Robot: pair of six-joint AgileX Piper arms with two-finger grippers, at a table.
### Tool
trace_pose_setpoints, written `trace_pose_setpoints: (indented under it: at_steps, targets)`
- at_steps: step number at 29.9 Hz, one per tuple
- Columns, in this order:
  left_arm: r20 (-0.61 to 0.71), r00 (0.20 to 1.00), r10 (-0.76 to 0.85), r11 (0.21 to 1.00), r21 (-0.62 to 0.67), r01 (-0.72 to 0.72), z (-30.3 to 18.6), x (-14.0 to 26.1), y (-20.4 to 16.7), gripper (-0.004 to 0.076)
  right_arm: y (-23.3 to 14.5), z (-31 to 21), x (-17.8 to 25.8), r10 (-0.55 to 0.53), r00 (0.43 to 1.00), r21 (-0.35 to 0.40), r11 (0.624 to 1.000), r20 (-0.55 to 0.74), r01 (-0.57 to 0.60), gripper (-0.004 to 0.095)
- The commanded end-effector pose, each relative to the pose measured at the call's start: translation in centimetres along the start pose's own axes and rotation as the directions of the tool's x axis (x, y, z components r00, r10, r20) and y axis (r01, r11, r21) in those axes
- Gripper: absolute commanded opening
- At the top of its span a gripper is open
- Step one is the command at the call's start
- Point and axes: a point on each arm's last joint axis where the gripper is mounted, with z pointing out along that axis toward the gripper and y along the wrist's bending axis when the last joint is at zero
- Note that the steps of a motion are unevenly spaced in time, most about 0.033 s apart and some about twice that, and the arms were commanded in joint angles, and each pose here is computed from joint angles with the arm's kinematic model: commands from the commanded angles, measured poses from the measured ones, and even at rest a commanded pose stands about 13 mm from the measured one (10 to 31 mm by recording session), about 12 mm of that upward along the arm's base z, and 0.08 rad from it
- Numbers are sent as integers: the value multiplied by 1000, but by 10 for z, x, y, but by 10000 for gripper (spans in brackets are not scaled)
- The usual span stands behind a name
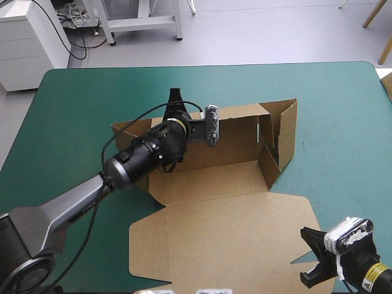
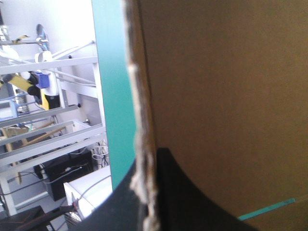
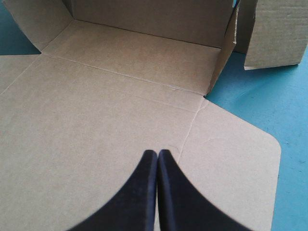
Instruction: Fold the box
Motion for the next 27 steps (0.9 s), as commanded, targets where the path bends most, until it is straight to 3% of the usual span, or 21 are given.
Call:
trace_pose_setpoints:
  at_steps: [1,11,16,19,23,27]
  targets:
    - [94,995,13,995,-103,-4,-28,-1,-2,-8,1,-4,-13,-1,996,-3,1000,89,2,-20]
    - [238,971,40,984,-177,2,-51,21,-34,-8,0,-4,-13,-5,996,1,1000,94,5,-20]
    - [235,972,22,988,-157,16,-48,23,-40,-8,0,-4,-13,-20,995,2,1000,94,20,5]
    - [235,972,25,988,-151,12,-47,24,-43,-8,1,-4,-13,-34,995,-5,999,94,35,133]
    - [251,968,-13,988,-143,51,-47,23,-43,-8,1,-4,-13,-39,995,-9,999,94,40,421]
    - [255,967,-26,988,-138,63,-47,23,-43,-8,1,-4,-13,-40,995,-4,999,94,40,520]
